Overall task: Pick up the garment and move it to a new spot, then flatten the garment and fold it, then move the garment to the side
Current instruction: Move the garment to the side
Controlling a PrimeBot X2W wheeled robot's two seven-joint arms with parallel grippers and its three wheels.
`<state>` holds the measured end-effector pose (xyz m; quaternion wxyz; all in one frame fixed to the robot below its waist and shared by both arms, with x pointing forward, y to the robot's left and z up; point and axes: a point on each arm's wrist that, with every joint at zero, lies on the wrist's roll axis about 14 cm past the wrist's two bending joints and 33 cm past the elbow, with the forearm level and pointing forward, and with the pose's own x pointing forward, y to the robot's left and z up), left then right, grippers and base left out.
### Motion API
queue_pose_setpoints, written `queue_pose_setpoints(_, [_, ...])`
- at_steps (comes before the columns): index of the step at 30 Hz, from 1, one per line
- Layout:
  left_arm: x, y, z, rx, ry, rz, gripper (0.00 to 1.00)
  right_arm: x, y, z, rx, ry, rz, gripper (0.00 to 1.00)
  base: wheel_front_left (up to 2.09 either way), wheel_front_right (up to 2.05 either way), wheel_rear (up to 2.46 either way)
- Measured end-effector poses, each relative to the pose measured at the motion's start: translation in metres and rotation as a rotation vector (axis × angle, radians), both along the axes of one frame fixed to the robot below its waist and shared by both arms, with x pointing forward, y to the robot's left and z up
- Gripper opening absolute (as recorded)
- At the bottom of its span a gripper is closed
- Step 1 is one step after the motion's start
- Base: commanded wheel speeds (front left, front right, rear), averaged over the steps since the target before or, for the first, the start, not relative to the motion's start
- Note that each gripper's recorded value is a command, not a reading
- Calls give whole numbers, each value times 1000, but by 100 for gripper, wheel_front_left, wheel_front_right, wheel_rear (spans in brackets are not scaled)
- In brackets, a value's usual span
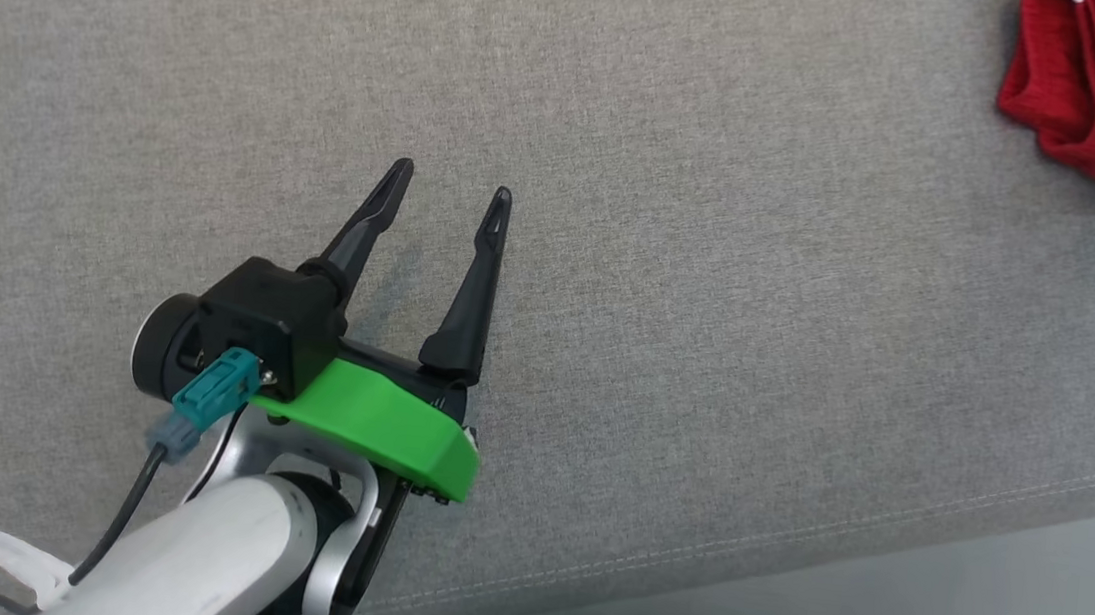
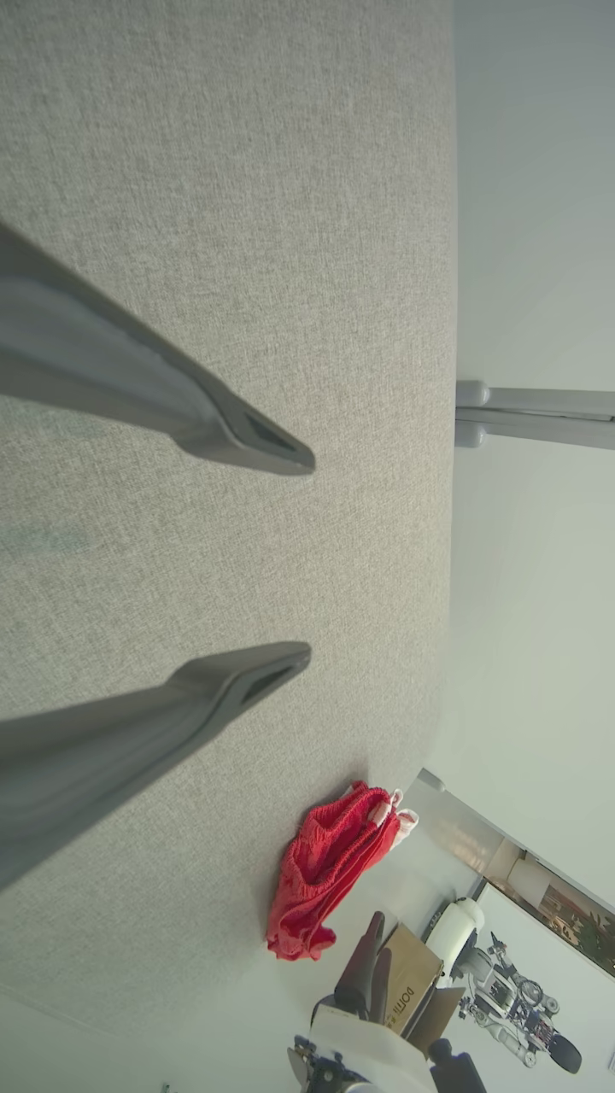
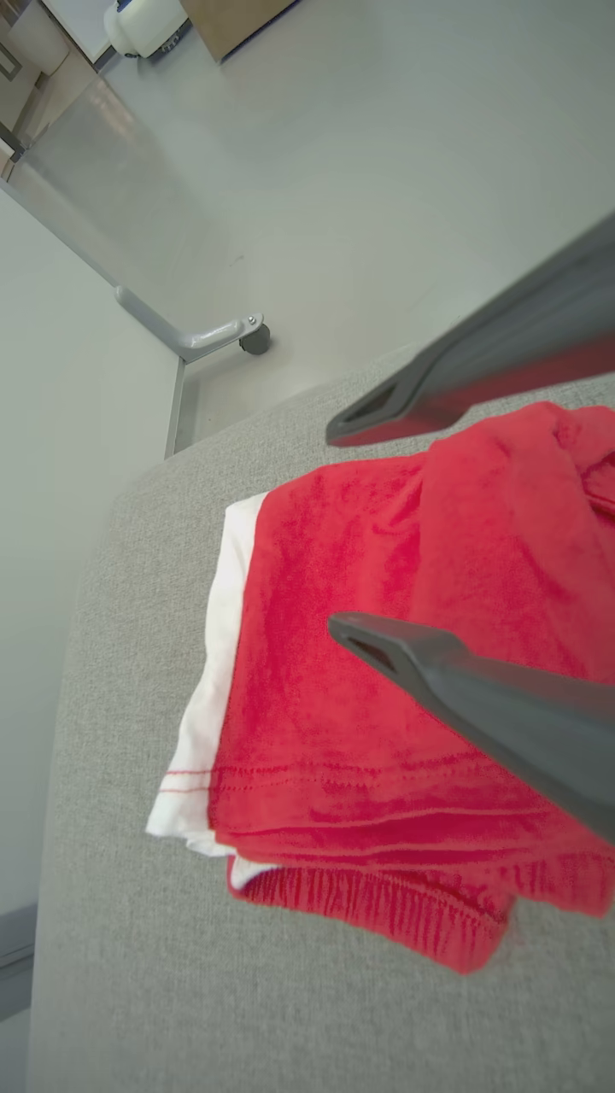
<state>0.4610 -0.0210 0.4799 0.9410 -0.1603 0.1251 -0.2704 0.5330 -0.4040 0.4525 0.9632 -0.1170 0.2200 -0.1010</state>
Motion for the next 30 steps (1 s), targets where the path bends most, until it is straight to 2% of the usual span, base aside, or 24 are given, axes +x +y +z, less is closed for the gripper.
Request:
queue_pose_setpoints(9, [0, 16, 20, 52, -104, 51, 100, 3, 19, 64, 42, -173, 65, 100, 0, 0, 0])
queue_pose_setpoints(15, [-5, 55, 33, 64, -139, 175, 100, -10, 39, 108, 81, -316, 117, 100, 0, 0, 0])
queue_pose_setpoints(30, [-58, 155, 55, 94, -174, 442, 100, -68, 131, 117, 231, -502, 241, 100, 0, 0, 0])
